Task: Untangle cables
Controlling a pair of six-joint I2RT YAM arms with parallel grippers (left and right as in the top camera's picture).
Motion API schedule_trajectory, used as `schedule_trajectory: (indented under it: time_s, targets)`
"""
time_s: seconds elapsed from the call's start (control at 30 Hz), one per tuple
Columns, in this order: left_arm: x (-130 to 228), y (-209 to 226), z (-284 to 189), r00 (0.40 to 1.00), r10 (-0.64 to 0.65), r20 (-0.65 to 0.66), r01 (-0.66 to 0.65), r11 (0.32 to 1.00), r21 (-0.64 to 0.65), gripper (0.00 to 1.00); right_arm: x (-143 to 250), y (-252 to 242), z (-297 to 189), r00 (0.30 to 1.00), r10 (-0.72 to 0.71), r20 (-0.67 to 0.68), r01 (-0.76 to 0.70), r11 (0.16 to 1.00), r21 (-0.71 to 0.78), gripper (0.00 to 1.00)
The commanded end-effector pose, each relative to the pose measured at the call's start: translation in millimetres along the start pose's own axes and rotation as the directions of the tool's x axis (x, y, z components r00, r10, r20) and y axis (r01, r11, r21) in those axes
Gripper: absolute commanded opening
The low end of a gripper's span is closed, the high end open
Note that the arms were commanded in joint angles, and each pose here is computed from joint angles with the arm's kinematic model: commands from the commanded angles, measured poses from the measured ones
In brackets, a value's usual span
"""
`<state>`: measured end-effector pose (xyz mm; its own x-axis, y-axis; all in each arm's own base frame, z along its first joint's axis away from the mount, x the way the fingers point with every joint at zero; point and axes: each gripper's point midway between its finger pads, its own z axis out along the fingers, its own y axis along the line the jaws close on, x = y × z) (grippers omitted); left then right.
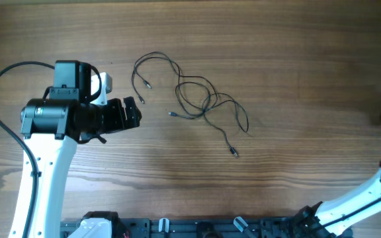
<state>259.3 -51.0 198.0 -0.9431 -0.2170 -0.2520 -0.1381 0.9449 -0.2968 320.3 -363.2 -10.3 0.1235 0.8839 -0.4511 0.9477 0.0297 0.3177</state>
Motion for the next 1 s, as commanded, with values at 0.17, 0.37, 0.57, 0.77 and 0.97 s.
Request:
schedule_trajectory:
  time_s: [0.17, 0.37, 0.57, 0.77, 0.97]
  targets:
    - [1, -1, -1, 1.0, 0.009, 0.006, -0.01, 1.0, 0.013, 1.0, 80, -43, 44, 0.961, -0.1, -0.256, 0.094, 0.995, -0.036, 0.05]
    - [1, -1, -1, 1.0, 0.009, 0.006, -0.01, 1.0, 0.012, 1.0, 135, 108, -10, 0.761, -0.648, -0.015, 0.562, 0.671, -0.484, 0.11]
    - [0, -1, 0, 1.0, 0.009, 0.005, -0.009, 1.0, 0.012, 1.0, 232, 184, -79, 0.604, -0.791, 0.102, 0.629, 0.394, -0.67, 0.34]
    - [1, 0, 0, 1.0, 0.009, 0.0, -0.009, 1.0, 0.011, 1.0, 318, 188, -155, 0.447, -0.89, 0.09, 0.36, 0.087, -0.929, 0.6]
    - [1, 0, 0, 1.0, 0.009, -0.001, -0.009, 1.0, 0.011, 1.0, 345, 149, -227, 0.313, -0.947, 0.072, -0.053, -0.093, -0.994, 0.63]
